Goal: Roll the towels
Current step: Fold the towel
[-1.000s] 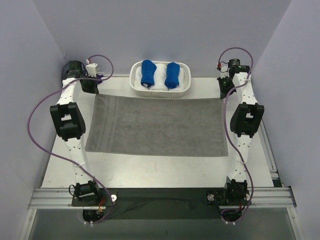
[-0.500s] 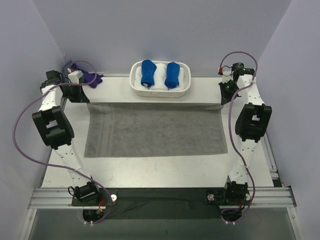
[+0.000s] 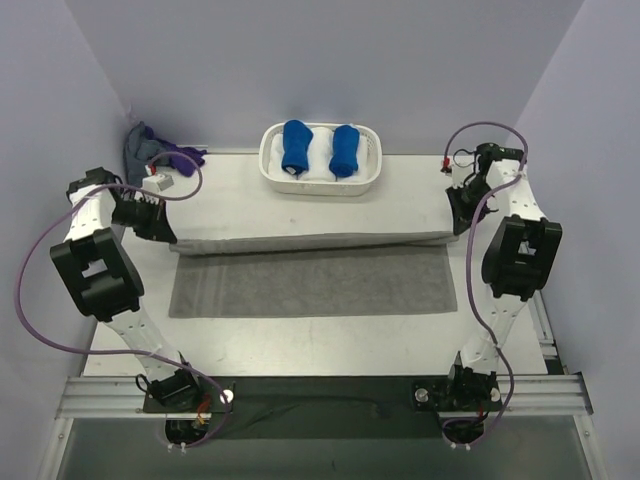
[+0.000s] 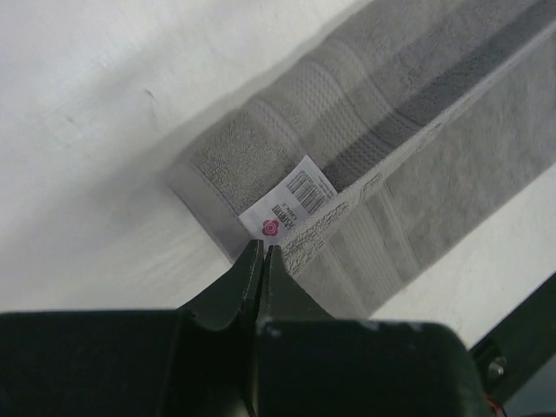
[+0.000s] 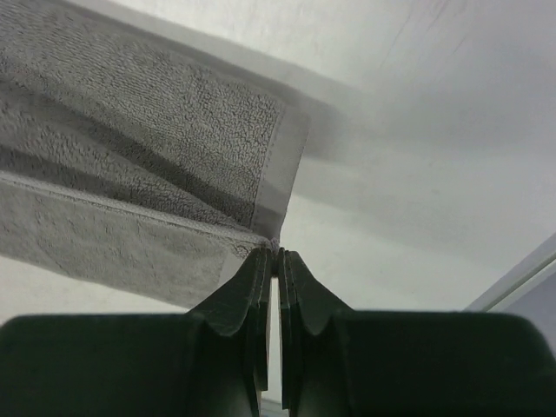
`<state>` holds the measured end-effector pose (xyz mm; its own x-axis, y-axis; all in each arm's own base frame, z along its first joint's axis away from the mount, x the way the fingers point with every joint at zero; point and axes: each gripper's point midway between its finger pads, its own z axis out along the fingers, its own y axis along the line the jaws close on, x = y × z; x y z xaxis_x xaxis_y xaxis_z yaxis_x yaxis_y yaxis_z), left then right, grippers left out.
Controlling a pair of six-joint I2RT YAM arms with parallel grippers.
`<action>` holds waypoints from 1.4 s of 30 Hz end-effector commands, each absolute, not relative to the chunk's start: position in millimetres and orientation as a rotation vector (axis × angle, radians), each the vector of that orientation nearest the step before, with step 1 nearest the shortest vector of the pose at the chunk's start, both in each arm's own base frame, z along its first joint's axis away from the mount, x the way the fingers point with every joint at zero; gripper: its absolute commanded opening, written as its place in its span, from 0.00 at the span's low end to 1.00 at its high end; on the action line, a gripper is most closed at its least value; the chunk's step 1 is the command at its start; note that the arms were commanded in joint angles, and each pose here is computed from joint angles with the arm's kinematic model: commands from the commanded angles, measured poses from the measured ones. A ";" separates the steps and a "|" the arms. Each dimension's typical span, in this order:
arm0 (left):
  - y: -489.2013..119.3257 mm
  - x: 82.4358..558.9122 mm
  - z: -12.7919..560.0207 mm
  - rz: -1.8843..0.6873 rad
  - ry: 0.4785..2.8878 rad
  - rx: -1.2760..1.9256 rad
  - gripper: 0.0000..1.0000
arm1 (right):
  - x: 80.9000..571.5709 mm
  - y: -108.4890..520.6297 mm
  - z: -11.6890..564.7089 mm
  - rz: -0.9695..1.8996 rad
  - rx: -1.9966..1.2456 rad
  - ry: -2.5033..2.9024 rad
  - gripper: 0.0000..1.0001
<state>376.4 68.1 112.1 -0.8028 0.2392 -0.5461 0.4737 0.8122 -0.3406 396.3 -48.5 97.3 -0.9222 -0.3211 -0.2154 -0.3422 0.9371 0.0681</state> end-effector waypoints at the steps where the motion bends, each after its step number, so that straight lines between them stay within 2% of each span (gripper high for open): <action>1: 81.3 331.8 103.3 -0.609 2.630 0.645 0.00 | 355.6 -72.9 96.1 0.103 -0.525 3.022 0.00; 6: 84.8 331.1 67.1 -0.657 2.726 0.505 0.00 | 347.5 -69.5 48.6 0.189 -0.475 3.144 0.00; 13: 78.4 346.9 38.4 -0.685 2.749 0.390 0.00 | 341.0 -51.3 33.6 0.234 -0.490 3.174 0.00; 19: 54.5 363.1 11.8 -0.643 2.786 0.404 0.00 | 354.6 -47.3 14.9 0.129 -0.507 3.200 0.00; 24: 48.4 392.0 -5.0 -0.577 2.799 0.381 0.00 | 385.4 -57.9 5.4 0.020 -0.475 3.182 0.00; 29: 52.6 428.5 -4.6 -0.520 2.773 0.354 0.00 | 415.3 -66.7 9.0 -0.058 -0.449 3.136 0.00; 33: 61.1 454.1 24.2 -0.457 2.705 0.365 0.00 | 431.3 -70.8 31.7 -0.094 -0.449 3.071 0.00; 36: 62.8 456.3 52.3 -0.426 2.662 0.398 0.00 | 428.5 -71.8 52.8 -0.093 -0.452 3.031 0.00; 42: 44.9 430.6 100.0 -0.524 2.577 0.410 0.00 | 403.4 -57.5 89.7 0.006 -0.436 2.974 0.00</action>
<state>431.8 47.7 43.9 -0.9049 0.1824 -0.3846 0.3156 0.8938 -0.3187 416.2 -59.9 34.1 -0.9565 -0.2875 -0.0498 -0.2870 0.9578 -0.0166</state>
